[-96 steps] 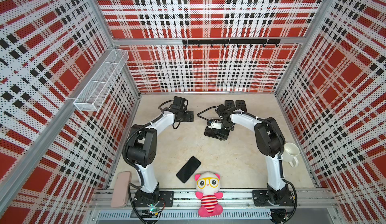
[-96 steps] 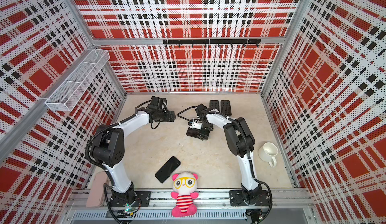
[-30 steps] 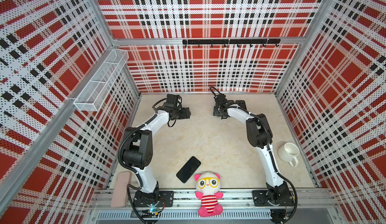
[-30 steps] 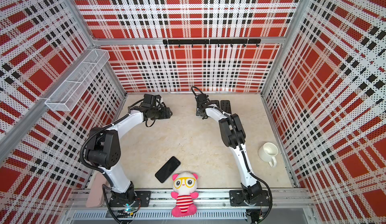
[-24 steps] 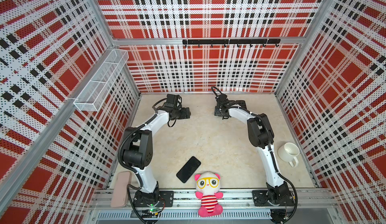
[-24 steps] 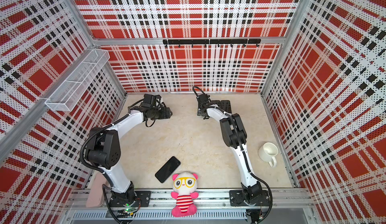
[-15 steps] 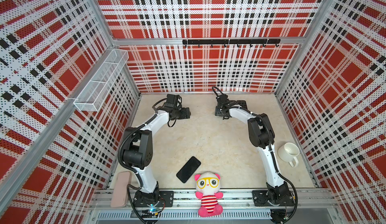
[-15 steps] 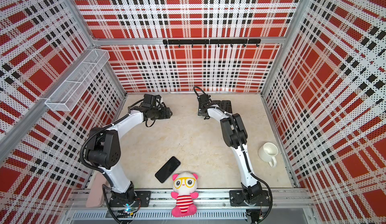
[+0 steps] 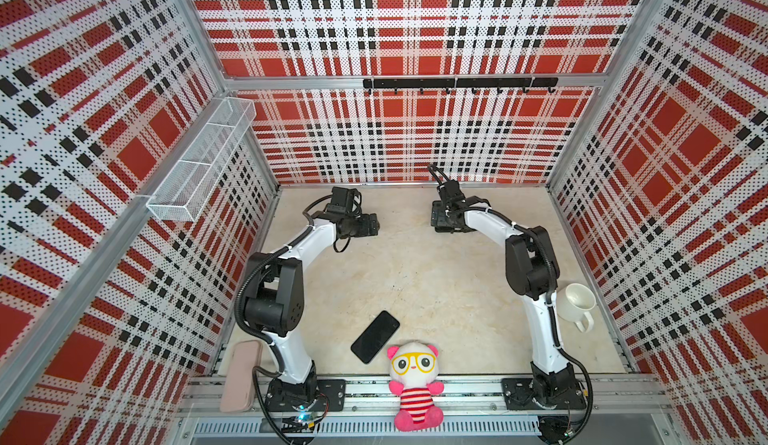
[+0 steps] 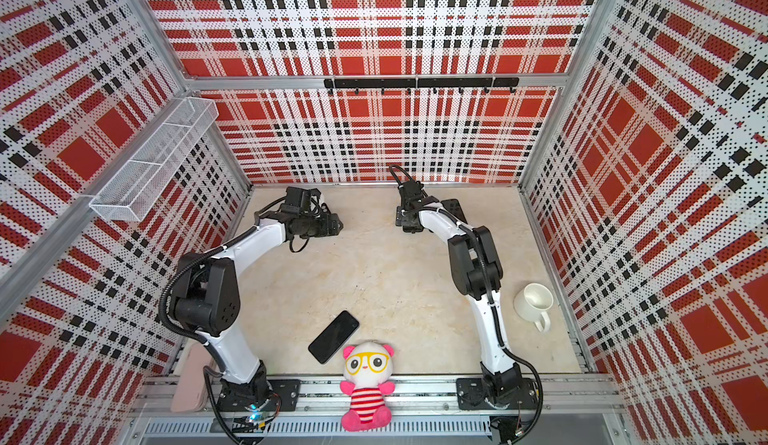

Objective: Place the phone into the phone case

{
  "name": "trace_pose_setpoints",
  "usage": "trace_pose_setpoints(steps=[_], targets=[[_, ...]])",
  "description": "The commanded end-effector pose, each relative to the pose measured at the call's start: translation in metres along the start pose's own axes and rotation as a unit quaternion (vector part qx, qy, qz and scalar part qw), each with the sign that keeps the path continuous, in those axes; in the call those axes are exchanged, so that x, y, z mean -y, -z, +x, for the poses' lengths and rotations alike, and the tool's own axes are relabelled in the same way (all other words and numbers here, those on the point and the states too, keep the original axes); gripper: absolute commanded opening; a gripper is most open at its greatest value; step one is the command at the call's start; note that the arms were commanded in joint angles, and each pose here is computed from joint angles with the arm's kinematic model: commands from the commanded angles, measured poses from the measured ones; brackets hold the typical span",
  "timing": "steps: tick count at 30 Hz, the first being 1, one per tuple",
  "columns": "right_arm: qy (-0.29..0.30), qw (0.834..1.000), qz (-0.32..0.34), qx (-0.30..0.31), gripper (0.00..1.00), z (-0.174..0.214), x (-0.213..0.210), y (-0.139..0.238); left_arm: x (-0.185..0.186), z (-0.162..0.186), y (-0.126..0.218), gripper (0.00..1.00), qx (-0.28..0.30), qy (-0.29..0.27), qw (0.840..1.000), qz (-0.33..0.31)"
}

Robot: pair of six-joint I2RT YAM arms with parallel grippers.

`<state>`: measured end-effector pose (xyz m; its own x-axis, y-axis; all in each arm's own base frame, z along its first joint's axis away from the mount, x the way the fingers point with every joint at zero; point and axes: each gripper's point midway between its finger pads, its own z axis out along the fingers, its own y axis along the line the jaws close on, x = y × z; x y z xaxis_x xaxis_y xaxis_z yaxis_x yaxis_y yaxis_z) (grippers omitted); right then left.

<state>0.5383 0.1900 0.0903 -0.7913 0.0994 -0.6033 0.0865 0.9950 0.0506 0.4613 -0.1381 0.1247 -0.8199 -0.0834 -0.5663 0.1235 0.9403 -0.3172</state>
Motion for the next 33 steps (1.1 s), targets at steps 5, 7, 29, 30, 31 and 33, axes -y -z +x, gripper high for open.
trace_pose_setpoints(steps=[5, 7, 29, 30, 31, 33], targets=[[0.072, 0.988, -0.128, 0.046, 0.98, -0.006, -0.025, 0.083, -0.007, -0.012, 0.006, 0.8, 0.018, -0.029, 0.999, -0.027], [0.092, 0.982, -0.152, 0.06, 0.98, 0.004, -0.022, 0.104, -0.014, -0.011, 0.006, 0.77, 0.012, -0.054, 0.997, -0.048], [0.128, 0.958, -0.256, 0.019, 1.0, 0.129, 0.017, 0.18, -0.029, -0.049, -0.031, 0.7, 0.007, -0.247, 0.964, -0.099], [0.127, 0.96, -0.249, 0.017, 1.0, 0.132, 0.021, 0.179, -0.031, -0.048, -0.035, 0.71, 0.003, -0.251, 0.963, -0.101], [0.128, 0.962, -0.241, 0.016, 1.0, 0.134, 0.025, 0.178, -0.032, -0.049, -0.038, 0.71, 0.0, -0.254, 0.962, -0.102], [0.127, 0.966, -0.224, 0.015, 1.0, 0.136, 0.032, 0.176, -0.035, -0.046, -0.047, 0.71, -0.011, -0.26, 0.96, -0.105]])
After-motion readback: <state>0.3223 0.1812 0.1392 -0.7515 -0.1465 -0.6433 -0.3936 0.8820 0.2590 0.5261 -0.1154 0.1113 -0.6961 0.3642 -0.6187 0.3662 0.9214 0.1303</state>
